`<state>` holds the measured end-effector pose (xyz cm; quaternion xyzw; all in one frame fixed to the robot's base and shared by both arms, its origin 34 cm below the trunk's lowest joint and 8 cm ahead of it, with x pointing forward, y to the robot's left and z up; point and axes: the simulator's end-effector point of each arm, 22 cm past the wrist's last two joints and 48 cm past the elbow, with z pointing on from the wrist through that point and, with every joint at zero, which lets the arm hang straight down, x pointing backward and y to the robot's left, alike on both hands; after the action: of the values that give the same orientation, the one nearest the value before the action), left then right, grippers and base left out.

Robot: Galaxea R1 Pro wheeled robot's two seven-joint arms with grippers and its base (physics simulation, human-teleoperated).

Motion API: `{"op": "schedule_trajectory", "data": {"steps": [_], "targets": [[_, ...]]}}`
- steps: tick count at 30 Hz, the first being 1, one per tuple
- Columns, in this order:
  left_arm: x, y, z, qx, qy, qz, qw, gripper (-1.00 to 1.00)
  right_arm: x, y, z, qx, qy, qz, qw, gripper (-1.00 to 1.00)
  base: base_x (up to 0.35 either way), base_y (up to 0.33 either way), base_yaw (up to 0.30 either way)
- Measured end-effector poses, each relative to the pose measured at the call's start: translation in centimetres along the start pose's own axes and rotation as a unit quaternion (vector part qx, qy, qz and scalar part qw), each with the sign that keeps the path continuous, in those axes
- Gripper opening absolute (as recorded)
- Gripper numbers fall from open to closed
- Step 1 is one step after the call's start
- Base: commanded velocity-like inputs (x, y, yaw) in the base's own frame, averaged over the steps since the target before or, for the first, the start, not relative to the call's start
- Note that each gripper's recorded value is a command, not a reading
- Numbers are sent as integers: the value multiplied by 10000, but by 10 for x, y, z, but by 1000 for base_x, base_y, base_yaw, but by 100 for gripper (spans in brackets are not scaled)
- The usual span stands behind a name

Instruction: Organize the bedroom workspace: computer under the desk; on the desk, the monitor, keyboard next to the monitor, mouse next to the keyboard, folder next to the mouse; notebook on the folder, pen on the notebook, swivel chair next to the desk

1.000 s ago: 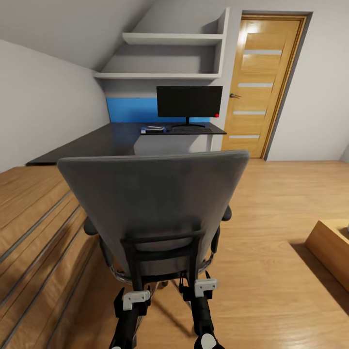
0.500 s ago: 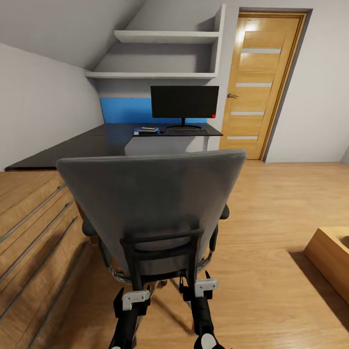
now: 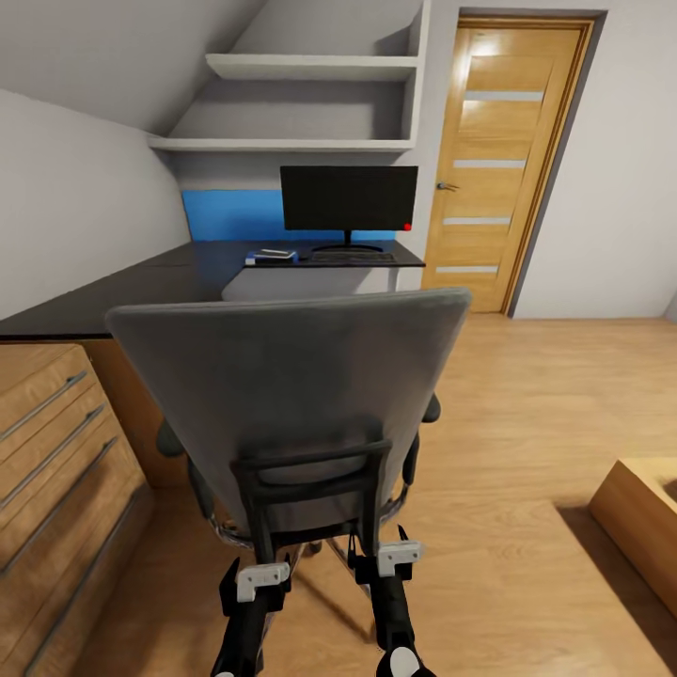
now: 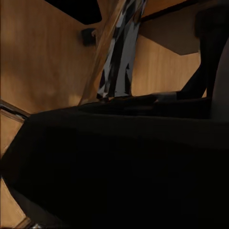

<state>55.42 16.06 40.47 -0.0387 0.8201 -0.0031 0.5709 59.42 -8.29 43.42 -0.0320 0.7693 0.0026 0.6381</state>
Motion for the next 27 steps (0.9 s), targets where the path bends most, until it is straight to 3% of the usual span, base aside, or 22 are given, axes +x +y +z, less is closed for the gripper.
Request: {"op": "schedule_trajectory", "data": {"steps": [27], "targets": [[1, -2, 0, 39, 8, 23, 10000, 100, 0, 0, 0, 2, 1, 0, 10000, 100, 204, -154, 0]]}}
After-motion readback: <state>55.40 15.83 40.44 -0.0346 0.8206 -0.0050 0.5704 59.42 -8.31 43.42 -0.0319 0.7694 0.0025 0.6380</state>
